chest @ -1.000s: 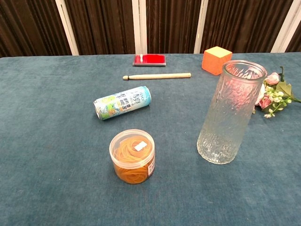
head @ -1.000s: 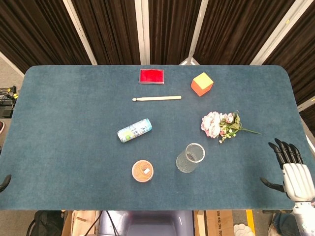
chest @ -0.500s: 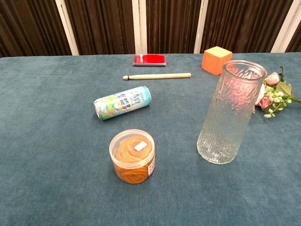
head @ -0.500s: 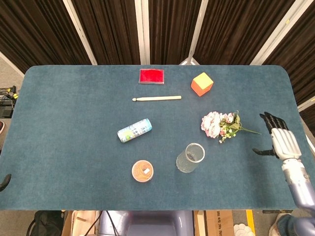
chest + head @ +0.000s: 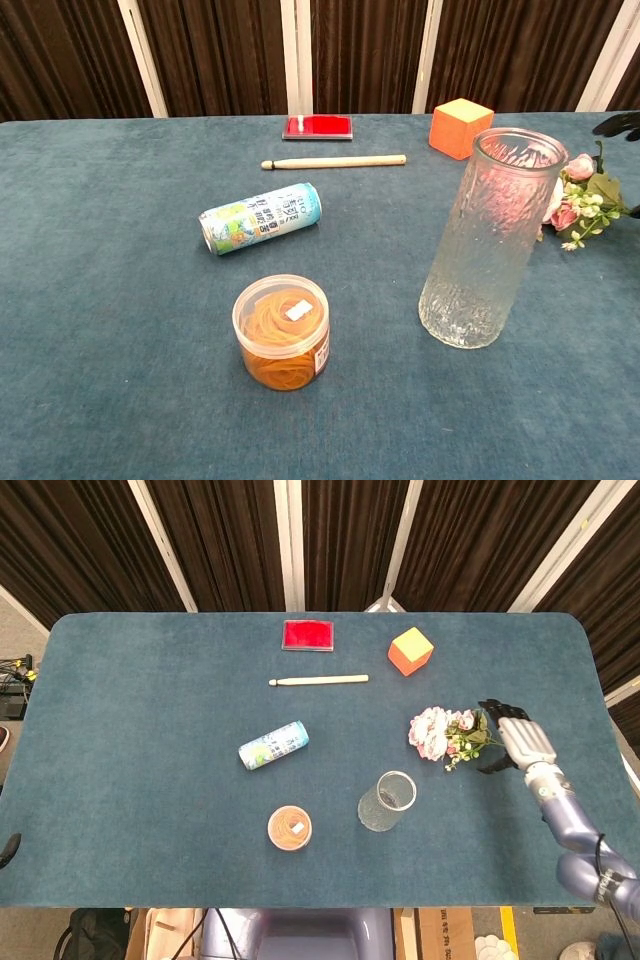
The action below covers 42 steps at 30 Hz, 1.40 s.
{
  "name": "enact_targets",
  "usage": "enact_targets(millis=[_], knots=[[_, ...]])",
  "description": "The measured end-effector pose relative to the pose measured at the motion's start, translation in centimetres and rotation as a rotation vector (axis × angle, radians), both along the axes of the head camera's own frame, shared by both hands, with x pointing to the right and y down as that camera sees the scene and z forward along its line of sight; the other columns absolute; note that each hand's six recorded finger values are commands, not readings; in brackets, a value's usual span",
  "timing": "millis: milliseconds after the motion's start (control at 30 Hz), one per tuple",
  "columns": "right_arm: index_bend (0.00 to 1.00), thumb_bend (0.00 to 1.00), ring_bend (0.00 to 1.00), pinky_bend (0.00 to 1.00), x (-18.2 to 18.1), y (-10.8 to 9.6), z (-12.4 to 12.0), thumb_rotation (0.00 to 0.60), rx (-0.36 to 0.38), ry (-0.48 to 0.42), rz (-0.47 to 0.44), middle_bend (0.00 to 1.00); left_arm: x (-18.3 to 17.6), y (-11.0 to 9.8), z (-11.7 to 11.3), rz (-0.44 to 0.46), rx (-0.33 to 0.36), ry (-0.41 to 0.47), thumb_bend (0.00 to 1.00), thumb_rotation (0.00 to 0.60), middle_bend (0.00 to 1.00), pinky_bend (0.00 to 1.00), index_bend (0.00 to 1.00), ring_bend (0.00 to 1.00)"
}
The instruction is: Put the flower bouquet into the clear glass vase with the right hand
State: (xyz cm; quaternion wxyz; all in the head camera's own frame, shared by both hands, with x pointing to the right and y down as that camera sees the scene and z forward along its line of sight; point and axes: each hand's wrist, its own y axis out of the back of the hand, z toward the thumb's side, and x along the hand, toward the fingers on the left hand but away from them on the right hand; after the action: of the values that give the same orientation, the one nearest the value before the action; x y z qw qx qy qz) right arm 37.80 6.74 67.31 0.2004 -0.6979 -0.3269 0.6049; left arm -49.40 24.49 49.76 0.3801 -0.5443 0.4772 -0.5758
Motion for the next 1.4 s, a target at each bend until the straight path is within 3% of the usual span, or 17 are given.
enact_targets(millis=[567, 867, 1067, 1267, 1400], knots=[[0.03, 0.07, 0.01, 0.00, -5.1, -1.4, 4.2, 0.600, -0.070, -0.025, 0.010, 0.01, -0.1, -0.6, 0.4, 0.003, -0.007, -0.007, 0.35, 0.600, 0.00, 0.06, 0.16, 0.00], [0.22, 0.07, 0.20, 0.00, -6.2, -1.6, 5.8, 0.600, -0.041, -0.004, 0.010, 0.22, 0.1, -1.0, 1.0, 0.022, -0.017, -0.006, 0.35, 0.600, 0.00, 0.06, 0.16, 0.00], [0.35, 0.18, 0.33, 0.01, -6.7, -1.8, 6.1, 0.600, -0.018, 0.014, -0.010, 0.32, 0.1, -1.0, 1.0, 0.022, -0.011, -0.011, 0.35, 0.600, 0.00, 0.06, 0.16, 0.00], [0.52, 0.36, 0.47, 0.11, -7.1, -1.9, 6.1, 0.600, 0.009, 0.027, -0.029, 0.42, 0.1, -1.1, 1.2, 0.026, -0.017, -0.013, 0.35, 0.600, 0.00, 0.06, 0.16, 0.00], [0.57, 0.43, 0.49, 0.14, -7.2, -2.2, 5.7, 0.600, 0.043, 0.030, -0.028, 0.45, 0.2, -1.1, 1.4, 0.028, -0.024, -0.015, 0.35, 0.600, 0.00, 0.06, 0.16, 0.00]])
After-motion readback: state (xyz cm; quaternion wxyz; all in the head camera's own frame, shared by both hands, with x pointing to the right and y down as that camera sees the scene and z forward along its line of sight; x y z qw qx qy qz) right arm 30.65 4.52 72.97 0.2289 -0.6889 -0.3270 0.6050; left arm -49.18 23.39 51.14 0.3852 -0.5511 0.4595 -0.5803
